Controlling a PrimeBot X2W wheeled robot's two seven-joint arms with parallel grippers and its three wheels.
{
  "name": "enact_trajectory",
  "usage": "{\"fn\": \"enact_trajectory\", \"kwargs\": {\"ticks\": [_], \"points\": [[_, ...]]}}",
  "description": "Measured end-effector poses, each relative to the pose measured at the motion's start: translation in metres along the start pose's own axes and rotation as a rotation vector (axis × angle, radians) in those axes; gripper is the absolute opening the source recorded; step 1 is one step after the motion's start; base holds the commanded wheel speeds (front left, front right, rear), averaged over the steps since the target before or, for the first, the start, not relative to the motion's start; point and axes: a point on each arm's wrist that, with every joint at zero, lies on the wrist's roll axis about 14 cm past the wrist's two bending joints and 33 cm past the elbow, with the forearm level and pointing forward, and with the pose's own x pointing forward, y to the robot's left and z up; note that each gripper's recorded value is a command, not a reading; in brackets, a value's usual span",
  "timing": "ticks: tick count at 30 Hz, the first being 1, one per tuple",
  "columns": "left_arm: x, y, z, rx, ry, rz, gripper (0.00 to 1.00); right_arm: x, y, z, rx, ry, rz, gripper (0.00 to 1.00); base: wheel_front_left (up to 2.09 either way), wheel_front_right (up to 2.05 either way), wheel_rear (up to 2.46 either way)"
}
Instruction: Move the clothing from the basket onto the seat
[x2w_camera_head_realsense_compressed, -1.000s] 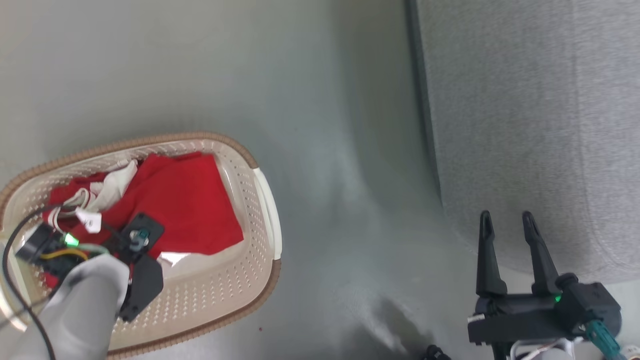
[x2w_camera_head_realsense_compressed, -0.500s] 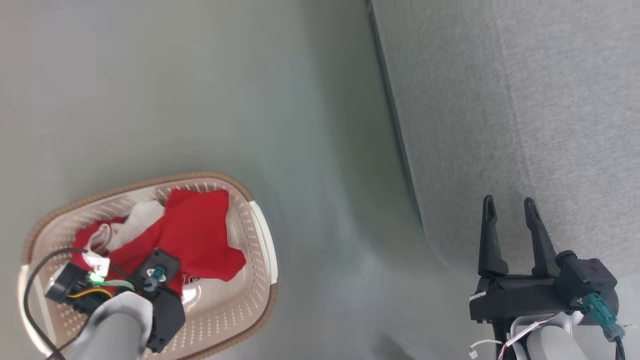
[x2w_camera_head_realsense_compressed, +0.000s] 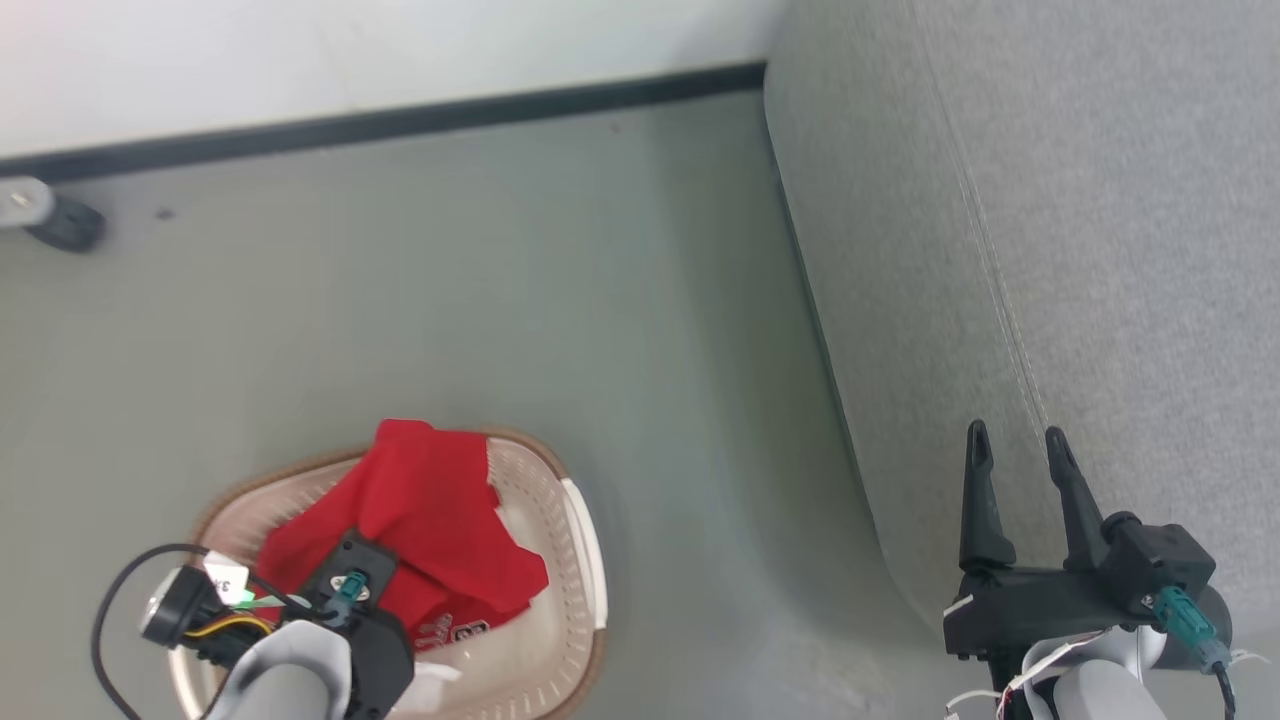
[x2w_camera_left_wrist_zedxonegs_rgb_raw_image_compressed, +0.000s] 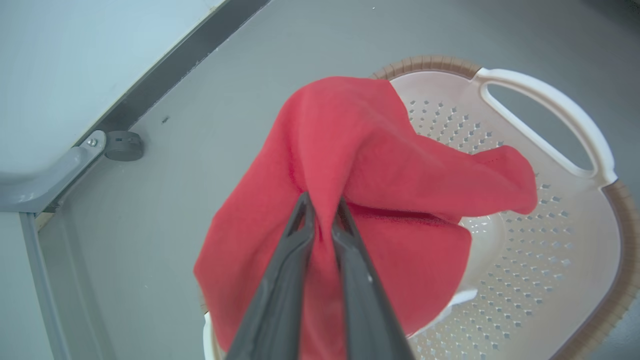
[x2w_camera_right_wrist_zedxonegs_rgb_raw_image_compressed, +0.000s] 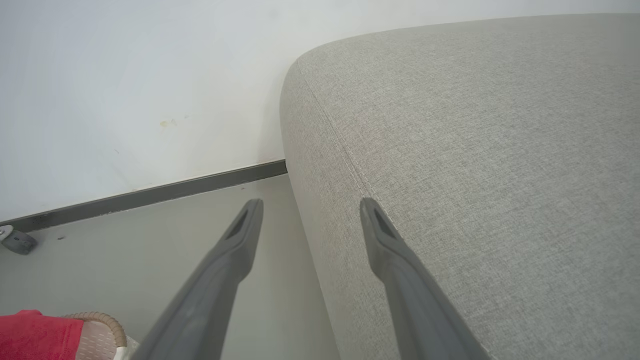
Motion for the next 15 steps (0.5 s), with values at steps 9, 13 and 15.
{"fn": "enact_trajectory", "kwargs": {"ticks": [9, 13, 15], "points": [[-0.042, 0.015, 0.026, -0.048, -0.097, 0.108, 0.00, -0.012, 0.021, 0.015, 0.034, -0.030, 0.083, 1.00, 0.00, 0.00, 0.00], [-0.070, 0.024, 0.043, -0.061, -0.179, 0.163, 0.00, -0.027, 0.040, 0.016, 0.057, -0.027, 0.152, 1.00, 0.00, 0.00, 0.00], [-0.081, 0.027, 0.051, -0.059, -0.217, 0.182, 0.00, -0.033, 0.049, 0.017, 0.060, -0.029, 0.180, 1.00, 0.00, 0.00, 0.00]]}}
